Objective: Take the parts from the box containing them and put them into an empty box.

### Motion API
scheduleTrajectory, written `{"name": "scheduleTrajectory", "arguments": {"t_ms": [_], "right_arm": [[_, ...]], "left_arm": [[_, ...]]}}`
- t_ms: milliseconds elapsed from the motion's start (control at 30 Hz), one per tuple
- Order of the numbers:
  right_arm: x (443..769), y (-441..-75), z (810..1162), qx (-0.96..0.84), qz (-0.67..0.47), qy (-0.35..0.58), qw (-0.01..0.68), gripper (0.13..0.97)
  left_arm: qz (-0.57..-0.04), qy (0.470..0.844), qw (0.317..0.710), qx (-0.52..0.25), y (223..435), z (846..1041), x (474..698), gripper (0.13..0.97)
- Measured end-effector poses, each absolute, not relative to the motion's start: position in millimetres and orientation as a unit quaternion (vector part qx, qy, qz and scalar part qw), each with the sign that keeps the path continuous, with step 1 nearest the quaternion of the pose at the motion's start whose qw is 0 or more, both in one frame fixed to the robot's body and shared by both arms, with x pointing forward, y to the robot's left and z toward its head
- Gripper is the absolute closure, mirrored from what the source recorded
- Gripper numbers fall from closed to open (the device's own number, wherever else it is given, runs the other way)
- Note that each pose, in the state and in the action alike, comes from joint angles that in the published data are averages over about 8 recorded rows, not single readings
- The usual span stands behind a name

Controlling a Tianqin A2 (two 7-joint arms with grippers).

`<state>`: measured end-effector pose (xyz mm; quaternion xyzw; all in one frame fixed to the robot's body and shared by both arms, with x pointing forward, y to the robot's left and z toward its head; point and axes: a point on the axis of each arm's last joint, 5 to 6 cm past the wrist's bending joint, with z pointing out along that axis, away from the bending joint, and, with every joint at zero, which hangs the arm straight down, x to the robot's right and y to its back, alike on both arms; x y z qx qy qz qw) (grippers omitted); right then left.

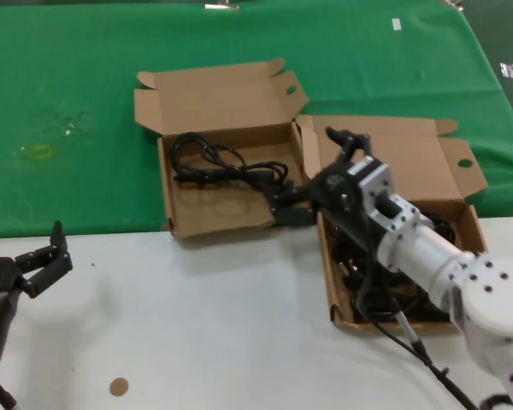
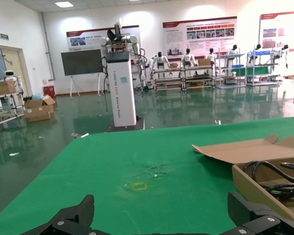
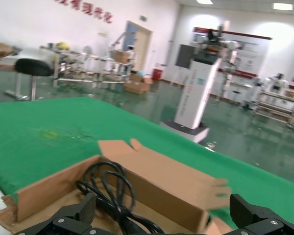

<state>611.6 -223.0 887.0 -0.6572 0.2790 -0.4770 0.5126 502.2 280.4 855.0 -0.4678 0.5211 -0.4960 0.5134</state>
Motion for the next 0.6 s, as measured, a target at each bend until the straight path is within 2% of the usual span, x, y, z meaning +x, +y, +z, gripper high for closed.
{"name": "scheduleTrajectory", "arguments": {"t_ms": [233,600], "right_arm": [[585,-238,874,-0.620,-0.487,0.334,0.516,0.130],[540,-263,861,-0.561,-0.503,0.416,0.509,0.130]], "left_arm": [[-0.496,0.521,0.513,-0.468,280,855.0,502,0.144],[-0.496,0.521,0.513,-0.468,280,855.0,502,0.132]]}}
